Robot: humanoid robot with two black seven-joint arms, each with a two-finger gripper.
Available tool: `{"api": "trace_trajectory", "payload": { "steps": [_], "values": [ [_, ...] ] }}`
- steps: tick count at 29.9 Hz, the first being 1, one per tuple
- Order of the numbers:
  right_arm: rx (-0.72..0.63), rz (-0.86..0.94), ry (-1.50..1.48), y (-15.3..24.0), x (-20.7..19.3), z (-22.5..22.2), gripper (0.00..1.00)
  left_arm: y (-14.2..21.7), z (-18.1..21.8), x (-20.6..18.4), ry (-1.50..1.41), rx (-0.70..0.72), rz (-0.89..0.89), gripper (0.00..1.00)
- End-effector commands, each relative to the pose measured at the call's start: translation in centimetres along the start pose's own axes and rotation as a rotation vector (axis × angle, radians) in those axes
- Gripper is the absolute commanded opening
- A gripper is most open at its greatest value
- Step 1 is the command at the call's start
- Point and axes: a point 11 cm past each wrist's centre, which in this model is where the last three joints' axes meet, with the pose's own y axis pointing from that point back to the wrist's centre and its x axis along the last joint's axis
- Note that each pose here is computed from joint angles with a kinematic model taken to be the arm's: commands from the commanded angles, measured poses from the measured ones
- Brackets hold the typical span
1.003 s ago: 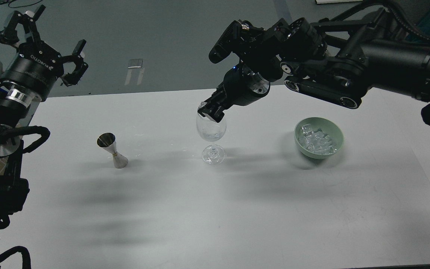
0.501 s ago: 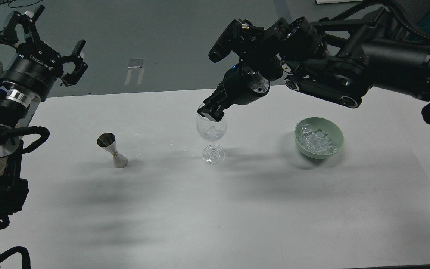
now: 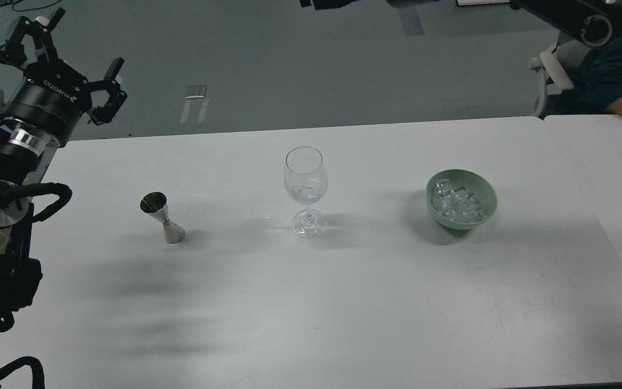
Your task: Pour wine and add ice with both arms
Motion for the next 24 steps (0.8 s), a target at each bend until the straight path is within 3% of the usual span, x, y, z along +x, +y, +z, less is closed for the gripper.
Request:
{"api": "trace_trajectory", "payload": {
  "steps": [1, 2, 6, 12, 18, 24],
  "values": [
    [0.046, 0.256, -0.244, 2.4, 0.8, 3.0, 0.89, 0.0, -0.2, 0.1, 0.003, 0.003, 0.003, 0.98],
    [0.057, 0.308, -0.291, 2.6, 0.8, 3.5, 0.93, 0.0, -0.2, 0.1, 0.003, 0.003, 0.003, 0.98],
    [0.102, 0.597, -0.611, 4.7, -0.6, 7.3, 0.95, 0.1, -0.3, 0.1, 0.005, 0.005, 0.005, 0.98],
    [0.136, 0.800, -0.990, 5.9, -4.5, 11.2, 0.95, -0.3, -0.4, 0.6, 0.013, 0.006, 0.025, 0.98],
    [0.138, 0.912, -1.165, 5.8, -5.7, 13.4, 0.95, -3.1, -1.1, 0.0, 0.004, 0.050, 0.018, 0.98],
    [0.181, 0.872, -1.246, 4.6, -8.2, 13.3, 0.97, -5.7, -1.5, 0.6, -0.013, 0.101, 0.056, 0.98]
  ]
}}
